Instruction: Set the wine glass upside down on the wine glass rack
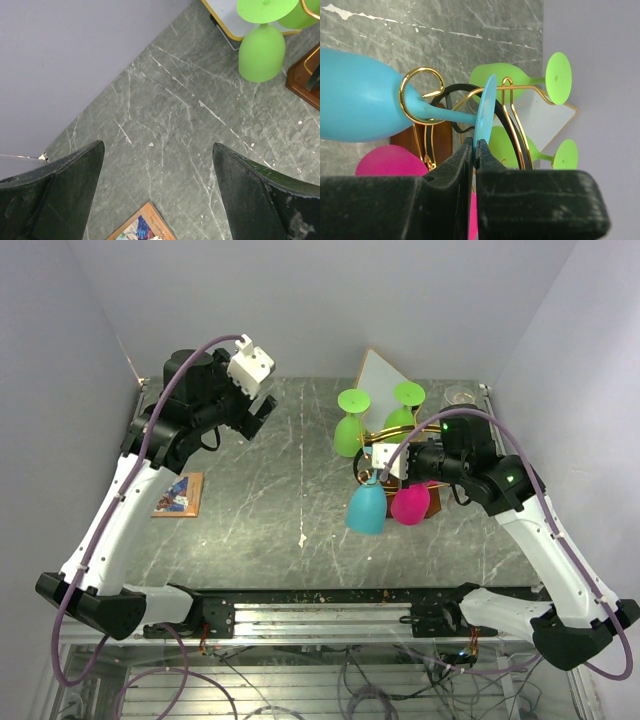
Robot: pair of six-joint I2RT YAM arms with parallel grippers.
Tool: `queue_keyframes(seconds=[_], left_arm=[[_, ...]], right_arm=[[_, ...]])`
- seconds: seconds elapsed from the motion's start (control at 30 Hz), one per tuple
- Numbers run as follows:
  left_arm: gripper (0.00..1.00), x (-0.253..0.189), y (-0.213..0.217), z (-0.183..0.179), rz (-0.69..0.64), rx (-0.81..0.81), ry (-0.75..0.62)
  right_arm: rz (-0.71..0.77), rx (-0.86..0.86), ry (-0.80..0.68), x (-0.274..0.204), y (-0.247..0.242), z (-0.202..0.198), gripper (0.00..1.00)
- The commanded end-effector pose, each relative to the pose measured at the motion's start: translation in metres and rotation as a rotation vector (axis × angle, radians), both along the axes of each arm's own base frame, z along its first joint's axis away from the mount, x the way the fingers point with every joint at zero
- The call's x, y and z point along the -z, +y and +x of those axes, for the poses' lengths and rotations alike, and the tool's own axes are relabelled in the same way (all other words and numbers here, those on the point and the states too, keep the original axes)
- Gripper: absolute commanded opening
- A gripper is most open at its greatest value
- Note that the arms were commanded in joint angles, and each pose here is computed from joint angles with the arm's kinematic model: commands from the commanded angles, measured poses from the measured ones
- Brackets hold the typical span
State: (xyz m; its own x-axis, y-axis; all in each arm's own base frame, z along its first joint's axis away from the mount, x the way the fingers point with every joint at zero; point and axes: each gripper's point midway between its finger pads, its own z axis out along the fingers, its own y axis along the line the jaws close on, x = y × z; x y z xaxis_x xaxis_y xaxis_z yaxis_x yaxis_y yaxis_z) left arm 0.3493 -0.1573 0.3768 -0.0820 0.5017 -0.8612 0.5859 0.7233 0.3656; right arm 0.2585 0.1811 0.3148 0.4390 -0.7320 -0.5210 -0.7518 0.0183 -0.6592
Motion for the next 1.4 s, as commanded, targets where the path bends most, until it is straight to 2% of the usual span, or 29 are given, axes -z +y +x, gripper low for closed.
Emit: queue_keyframes(seconds=[0.0, 0.8, 1.37], left_arm=[[0.99, -0.010, 0.000, -0.006, -0.015, 0.015, -0.035], [1.00, -0.007, 0.004, -0.015, -0.008, 0.021, -0.050], [1.00, -0.005, 0.003, -0.016, -0.016, 0.026, -0.040]], right_arm=[[0.041, -0.051, 0.009, -0.005, 0.005, -0.010, 0.00], [0.172, -0.156, 0.105, -0.011, 0.027, -0.026, 0.00], [0.250, -0.105, 0.134, -0.015, 0.029, -0.011, 0.02]])
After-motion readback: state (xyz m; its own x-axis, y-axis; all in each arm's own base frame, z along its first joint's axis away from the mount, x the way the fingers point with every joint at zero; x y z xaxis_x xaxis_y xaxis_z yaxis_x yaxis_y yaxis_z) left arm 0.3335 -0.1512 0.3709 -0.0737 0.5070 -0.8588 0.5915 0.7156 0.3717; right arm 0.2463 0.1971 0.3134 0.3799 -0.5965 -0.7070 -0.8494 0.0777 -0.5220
